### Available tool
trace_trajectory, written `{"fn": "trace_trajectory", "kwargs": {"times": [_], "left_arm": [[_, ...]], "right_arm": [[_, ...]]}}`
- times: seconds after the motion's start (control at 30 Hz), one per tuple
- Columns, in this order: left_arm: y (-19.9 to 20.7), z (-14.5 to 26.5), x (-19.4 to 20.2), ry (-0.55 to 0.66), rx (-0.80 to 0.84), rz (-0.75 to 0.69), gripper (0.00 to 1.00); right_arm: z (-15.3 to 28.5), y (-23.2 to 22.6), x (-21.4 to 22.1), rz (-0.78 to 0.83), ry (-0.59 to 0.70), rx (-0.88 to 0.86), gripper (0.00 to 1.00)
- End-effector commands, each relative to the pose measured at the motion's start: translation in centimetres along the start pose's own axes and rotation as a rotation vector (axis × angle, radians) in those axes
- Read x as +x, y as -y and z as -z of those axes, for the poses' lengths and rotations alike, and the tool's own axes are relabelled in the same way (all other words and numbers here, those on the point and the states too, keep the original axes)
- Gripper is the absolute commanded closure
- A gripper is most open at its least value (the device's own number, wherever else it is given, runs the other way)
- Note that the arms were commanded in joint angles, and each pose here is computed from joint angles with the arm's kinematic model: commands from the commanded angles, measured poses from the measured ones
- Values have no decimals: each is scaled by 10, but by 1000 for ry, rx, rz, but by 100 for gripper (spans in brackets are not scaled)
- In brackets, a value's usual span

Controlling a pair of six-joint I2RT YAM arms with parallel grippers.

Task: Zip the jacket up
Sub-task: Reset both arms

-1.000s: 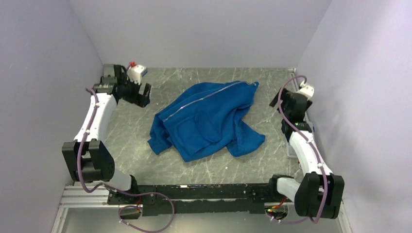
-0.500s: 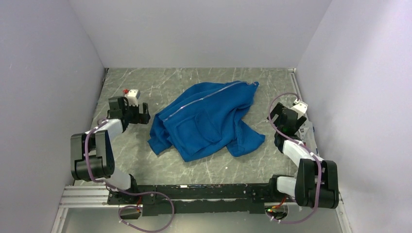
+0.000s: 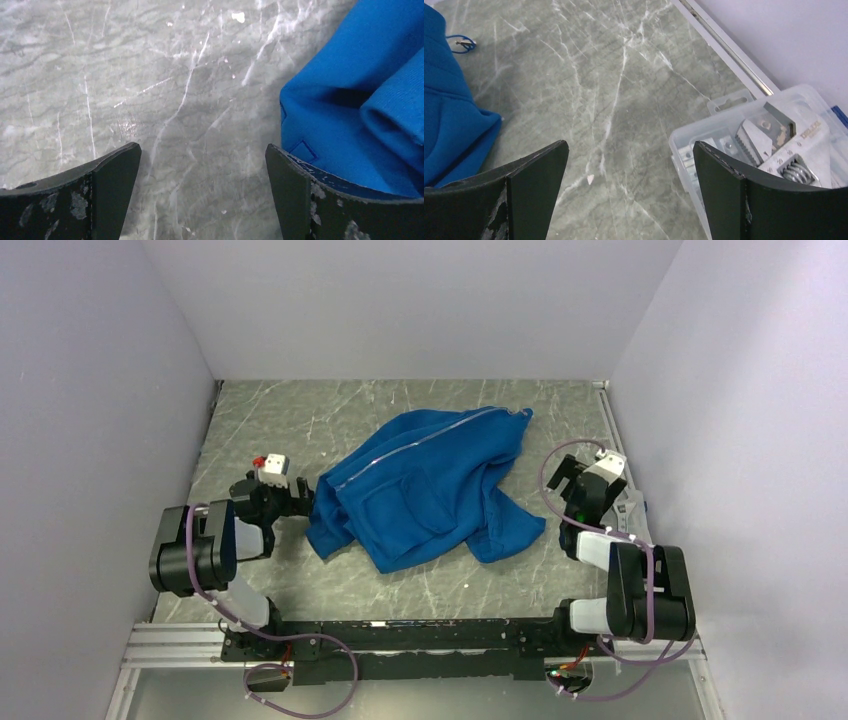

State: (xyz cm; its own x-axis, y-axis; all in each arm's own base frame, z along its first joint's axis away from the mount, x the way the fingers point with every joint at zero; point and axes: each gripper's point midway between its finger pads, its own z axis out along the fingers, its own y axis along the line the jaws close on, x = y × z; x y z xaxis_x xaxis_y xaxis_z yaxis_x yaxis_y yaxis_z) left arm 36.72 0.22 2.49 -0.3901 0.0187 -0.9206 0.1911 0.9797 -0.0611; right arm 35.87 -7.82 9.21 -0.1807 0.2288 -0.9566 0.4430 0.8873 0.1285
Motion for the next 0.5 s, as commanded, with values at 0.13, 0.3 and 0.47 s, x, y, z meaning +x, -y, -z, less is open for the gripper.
{"fn": "trace_trajectory", "kwargs": {"times": [0.13,0.3,0.47], "left_arm": [[-3,-4,-44,189,-3,-39,0],[-5,-2,-45,201,-26,-33,0],[-6,-7,-42,158,-16,-33,0]], "right_arm": [[18,12,-17,-56,144,69,0],[-2,-23,-3,96,99,-42,0],[18,-32,-9,106,247,-117,0]]}}
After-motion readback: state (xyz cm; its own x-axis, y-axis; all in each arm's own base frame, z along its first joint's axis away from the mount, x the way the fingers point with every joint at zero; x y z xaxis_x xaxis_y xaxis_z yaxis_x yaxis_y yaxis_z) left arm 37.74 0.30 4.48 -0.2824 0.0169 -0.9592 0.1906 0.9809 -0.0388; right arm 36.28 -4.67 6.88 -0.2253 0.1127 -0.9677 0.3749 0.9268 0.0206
